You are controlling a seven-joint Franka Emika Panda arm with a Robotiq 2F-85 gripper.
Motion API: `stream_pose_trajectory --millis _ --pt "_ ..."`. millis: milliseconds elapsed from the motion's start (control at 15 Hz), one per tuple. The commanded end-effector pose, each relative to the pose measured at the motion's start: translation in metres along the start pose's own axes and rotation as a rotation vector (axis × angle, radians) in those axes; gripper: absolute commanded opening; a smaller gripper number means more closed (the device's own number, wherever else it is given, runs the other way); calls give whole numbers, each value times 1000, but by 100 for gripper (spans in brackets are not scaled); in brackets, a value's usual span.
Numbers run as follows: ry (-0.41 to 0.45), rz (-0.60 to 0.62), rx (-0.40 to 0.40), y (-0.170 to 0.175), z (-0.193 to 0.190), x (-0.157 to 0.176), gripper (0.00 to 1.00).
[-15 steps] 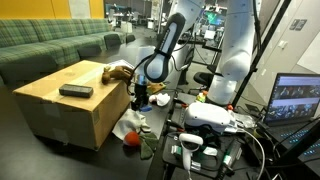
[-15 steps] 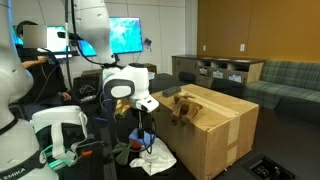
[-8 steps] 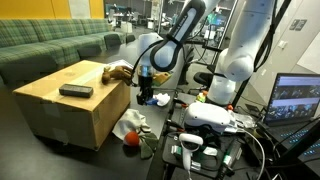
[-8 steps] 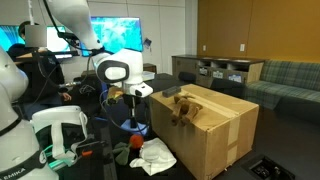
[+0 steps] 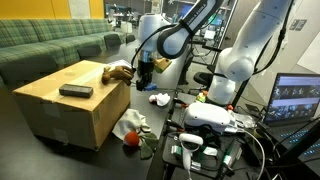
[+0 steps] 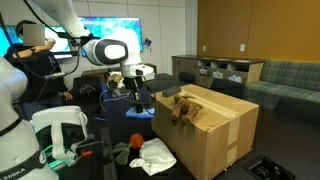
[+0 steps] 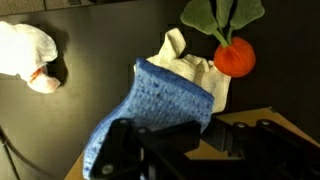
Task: Put the objects on top of the box on to the table and the objects on the table on top of the box
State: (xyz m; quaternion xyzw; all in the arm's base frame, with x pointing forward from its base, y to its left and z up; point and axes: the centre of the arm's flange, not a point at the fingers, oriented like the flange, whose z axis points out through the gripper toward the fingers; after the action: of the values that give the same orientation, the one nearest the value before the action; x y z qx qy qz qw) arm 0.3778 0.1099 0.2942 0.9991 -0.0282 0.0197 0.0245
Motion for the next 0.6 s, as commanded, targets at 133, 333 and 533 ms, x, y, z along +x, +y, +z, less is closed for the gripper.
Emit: stream_pose_trajectory --millis 133,333,533 --pt "123 -61 -45 -22 -69 23 0" --pt "188 -90 -60 -37 -95 46 0" --pt "210 -113 -49 -53 -115 73 0"
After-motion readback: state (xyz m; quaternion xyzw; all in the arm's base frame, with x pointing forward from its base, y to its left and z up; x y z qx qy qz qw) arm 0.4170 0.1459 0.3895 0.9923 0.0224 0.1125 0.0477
